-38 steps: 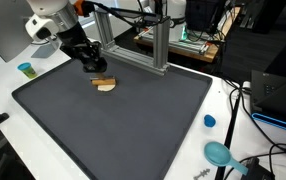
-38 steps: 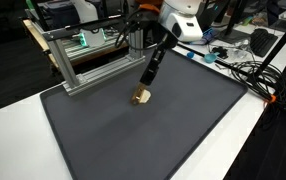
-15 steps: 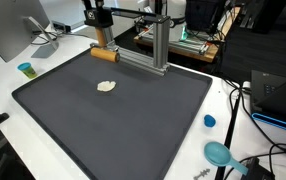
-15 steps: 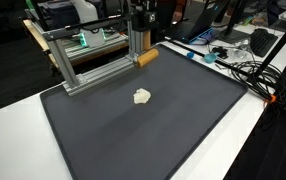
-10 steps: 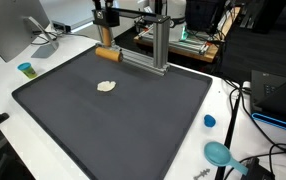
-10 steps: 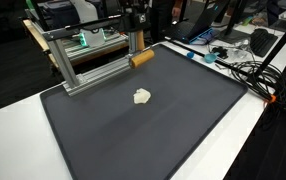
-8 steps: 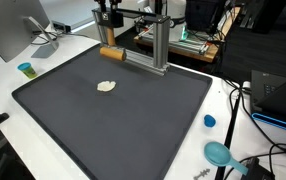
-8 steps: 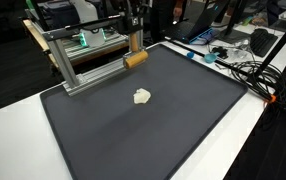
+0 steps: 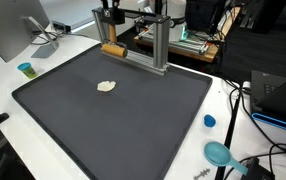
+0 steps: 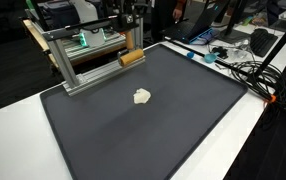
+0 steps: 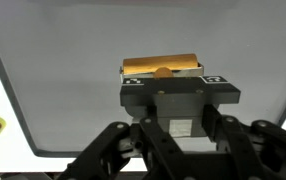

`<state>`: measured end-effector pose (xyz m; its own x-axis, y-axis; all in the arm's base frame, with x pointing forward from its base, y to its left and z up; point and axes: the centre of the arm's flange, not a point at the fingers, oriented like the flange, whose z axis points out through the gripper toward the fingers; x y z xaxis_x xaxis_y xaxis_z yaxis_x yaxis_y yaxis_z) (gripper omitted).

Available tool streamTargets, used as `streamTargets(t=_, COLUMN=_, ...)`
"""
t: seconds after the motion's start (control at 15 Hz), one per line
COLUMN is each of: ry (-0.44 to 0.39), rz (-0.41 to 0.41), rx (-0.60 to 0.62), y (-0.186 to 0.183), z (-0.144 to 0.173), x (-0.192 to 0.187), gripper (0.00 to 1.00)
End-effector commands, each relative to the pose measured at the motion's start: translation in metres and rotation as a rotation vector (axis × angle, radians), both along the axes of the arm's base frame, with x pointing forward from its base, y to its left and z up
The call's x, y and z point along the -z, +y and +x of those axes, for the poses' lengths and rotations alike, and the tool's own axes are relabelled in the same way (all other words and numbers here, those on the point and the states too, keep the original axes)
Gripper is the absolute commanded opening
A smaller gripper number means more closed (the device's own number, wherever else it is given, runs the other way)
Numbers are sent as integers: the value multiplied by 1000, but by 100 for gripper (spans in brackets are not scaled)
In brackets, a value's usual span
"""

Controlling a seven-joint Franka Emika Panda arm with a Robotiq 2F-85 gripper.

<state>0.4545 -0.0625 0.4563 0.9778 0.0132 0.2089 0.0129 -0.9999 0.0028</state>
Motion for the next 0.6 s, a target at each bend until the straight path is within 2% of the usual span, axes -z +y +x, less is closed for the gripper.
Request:
streamTargets(t=0.0, ry=21, rz=-22, rx=17, y=10, z=-42, x=-45, gripper=21)
streamTargets(t=0.2, ry=82, rz=5, rx=-51, y=31, z=-53, x=-50, gripper=21)
streamTargets(t=0.27, ry=75, rz=0, rx=-22, y=15, z=-40, x=-40, gripper=46)
streamTargets(t=0.4, ry=83, rz=-1, rx=-47, y=27, z=-46, x=-45, gripper=46)
streamTargets(t=0.47, ry=84, rz=-4, rx=-38, y=32, z=-46, x=-43, gripper=21)
streamTargets(t=0.53, ry=92, rz=-15, rx=-12, y=37, z=-52, x=-43, gripper=21)
